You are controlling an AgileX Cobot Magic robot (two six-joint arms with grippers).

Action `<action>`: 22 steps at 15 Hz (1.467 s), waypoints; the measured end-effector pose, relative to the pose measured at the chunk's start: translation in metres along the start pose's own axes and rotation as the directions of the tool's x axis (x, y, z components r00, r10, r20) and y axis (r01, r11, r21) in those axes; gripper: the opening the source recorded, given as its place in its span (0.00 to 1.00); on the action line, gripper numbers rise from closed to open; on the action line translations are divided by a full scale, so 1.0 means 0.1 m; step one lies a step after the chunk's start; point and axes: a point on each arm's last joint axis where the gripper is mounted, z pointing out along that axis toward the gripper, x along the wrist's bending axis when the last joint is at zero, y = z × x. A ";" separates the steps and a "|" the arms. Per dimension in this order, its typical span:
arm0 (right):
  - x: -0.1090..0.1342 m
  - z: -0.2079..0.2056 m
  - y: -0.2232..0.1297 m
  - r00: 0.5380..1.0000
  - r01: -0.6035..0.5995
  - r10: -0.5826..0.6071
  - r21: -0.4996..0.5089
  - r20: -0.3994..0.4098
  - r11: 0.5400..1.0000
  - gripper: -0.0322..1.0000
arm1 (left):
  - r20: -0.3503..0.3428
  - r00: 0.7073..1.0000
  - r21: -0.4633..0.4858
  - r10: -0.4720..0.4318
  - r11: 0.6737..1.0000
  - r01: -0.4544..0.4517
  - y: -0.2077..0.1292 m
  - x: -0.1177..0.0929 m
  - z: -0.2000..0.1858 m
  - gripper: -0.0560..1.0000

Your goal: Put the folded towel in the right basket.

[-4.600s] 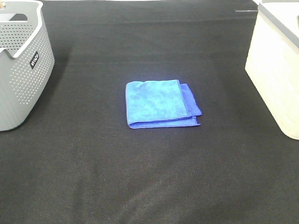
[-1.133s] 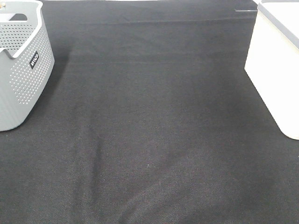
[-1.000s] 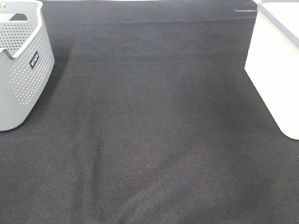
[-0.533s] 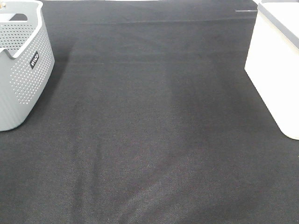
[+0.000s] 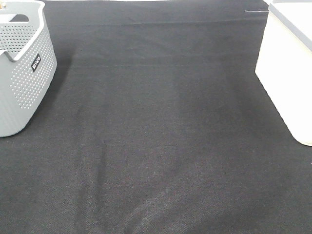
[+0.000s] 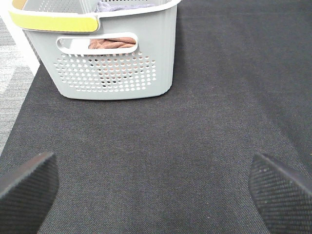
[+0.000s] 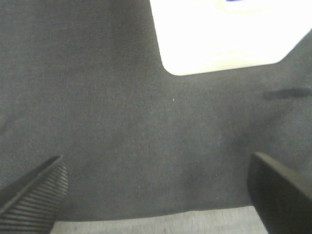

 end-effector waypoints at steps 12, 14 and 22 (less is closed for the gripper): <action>-0.01 -0.01 -0.80 0.998 0.052 -0.057 -0.193 -0.024 0.980 0.97 | 0.000 1.000 0.000 0.000 1.000 0.000 0.00 0.00 0.00 0.99; -0.01 -0.01 -0.80 0.998 0.052 -0.057 -0.192 -0.024 0.980 0.97 | 0.000 1.000 0.000 0.000 1.000 0.000 0.00 0.00 0.00 0.99; -0.01 -0.01 -0.80 0.998 0.052 -0.057 -0.192 -0.024 0.980 0.97 | 0.000 1.000 0.000 0.000 1.000 0.000 0.00 0.00 0.00 0.99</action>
